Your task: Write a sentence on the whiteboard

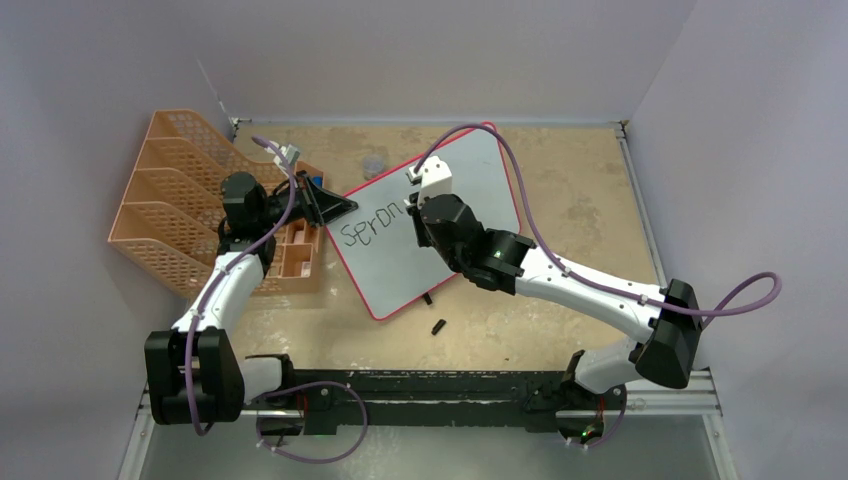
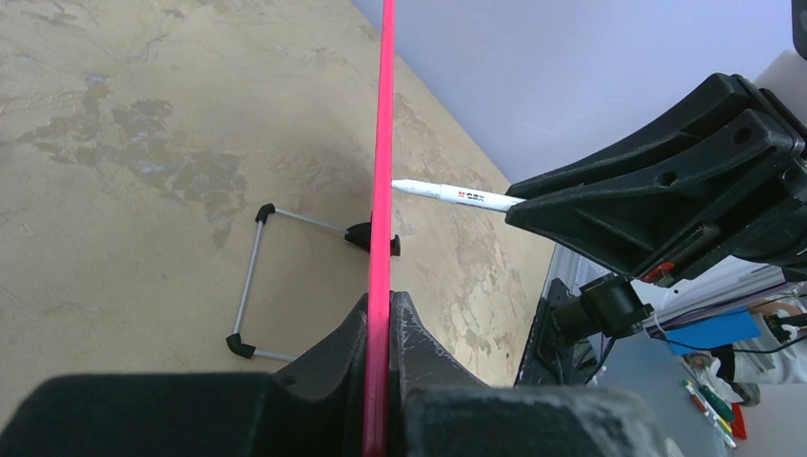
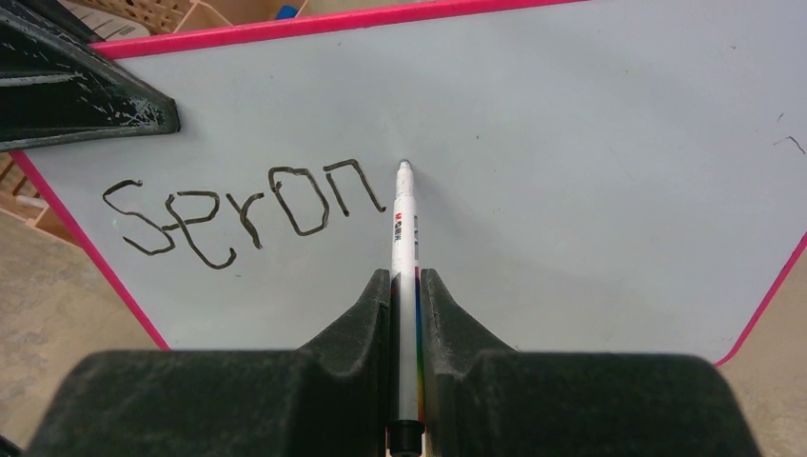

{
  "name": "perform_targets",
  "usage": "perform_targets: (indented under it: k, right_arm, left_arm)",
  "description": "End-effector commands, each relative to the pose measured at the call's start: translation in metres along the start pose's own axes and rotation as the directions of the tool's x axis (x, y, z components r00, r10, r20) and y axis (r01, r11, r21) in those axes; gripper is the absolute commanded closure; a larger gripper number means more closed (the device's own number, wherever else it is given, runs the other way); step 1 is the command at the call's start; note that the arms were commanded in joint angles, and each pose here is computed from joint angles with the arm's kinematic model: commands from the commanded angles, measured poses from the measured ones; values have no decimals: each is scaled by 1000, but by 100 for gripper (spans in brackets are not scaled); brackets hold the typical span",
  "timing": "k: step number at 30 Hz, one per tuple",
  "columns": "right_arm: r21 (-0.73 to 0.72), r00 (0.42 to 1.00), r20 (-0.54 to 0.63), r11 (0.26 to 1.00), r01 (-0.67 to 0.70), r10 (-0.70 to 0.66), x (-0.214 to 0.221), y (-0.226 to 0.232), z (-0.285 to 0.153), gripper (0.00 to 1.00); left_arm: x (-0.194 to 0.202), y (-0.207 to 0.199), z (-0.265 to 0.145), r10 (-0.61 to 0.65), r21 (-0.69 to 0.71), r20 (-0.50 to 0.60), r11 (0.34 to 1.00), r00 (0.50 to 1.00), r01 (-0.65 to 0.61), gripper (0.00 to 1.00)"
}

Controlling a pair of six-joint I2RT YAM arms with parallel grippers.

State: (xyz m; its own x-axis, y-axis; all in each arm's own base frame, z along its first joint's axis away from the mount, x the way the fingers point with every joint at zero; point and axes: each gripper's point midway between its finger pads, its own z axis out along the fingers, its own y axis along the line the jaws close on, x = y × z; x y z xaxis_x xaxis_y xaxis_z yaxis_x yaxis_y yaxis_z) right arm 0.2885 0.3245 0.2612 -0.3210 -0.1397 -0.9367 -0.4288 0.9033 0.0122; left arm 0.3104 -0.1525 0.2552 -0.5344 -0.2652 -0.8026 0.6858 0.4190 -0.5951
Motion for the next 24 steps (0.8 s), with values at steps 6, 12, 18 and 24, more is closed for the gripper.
perform_targets:
  k: [6, 12, 18, 24]
  right_arm:
    - [-30, 996, 89, 999, -29, 32, -33, 6, 1, 100]
    - [-53, 995, 92, 998, -20, 24, -34, 10, -1, 100]
    - [-82, 998, 69, 997, -6, 11, -28, 15, -1, 100]
    - [-95, 999, 39, 996, 5, -1, -19, 16, -2, 100]
  left_arm:
    - [4, -12, 3, 44, 65, -34, 997, 998, -41, 100]
    - [4, -11, 3, 42, 65, -35, 997, 999, -40, 100]
    - [4, -11, 3, 41, 63, -34, 997, 999, -39, 100]
    - [4, -11, 3, 41, 62, -33, 997, 999, -39, 100]
